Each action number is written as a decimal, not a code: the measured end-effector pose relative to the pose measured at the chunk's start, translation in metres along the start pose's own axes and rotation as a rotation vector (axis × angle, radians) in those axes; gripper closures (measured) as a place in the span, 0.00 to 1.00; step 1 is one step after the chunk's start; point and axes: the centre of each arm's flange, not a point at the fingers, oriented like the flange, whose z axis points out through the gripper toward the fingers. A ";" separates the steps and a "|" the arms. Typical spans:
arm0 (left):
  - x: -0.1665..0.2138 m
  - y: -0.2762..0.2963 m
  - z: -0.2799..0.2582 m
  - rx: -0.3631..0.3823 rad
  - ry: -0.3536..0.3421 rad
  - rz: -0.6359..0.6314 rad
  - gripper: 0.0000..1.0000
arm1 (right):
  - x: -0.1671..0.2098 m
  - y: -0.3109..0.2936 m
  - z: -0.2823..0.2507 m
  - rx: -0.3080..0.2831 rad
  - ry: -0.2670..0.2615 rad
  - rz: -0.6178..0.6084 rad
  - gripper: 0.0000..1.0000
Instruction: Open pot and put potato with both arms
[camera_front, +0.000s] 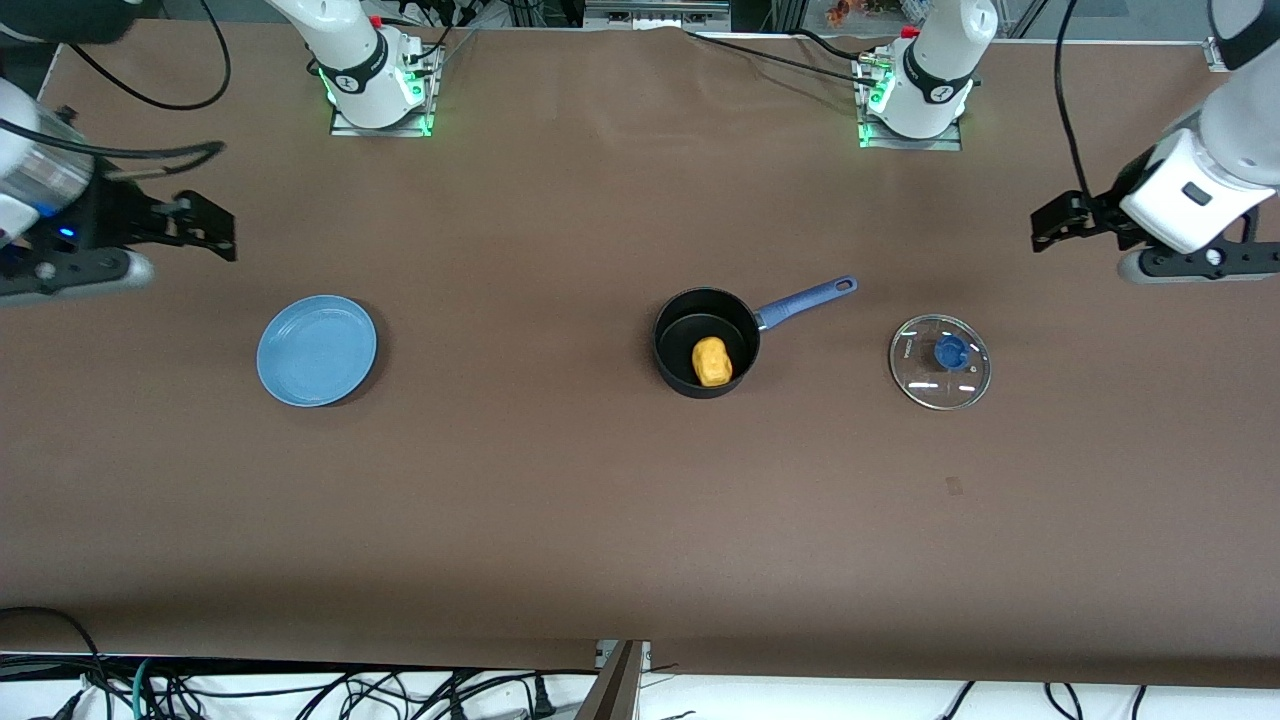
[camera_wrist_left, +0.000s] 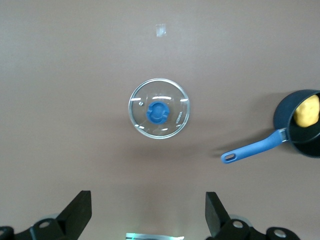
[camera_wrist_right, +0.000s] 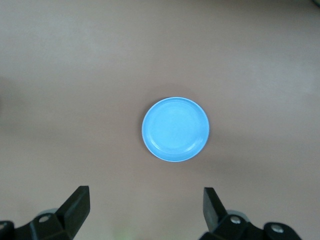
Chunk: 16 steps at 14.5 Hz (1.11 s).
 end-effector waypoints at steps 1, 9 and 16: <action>0.000 -0.011 0.001 -0.003 -0.005 0.033 0.00 | -0.005 0.006 -0.006 -0.001 0.007 0.008 0.00; 0.008 -0.038 -0.009 -0.011 0.019 0.076 0.00 | -0.019 0.004 0.006 0.011 -0.089 0.009 0.00; 0.013 -0.031 -0.014 -0.009 0.047 0.086 0.00 | -0.019 0.004 0.008 0.012 -0.093 0.007 0.00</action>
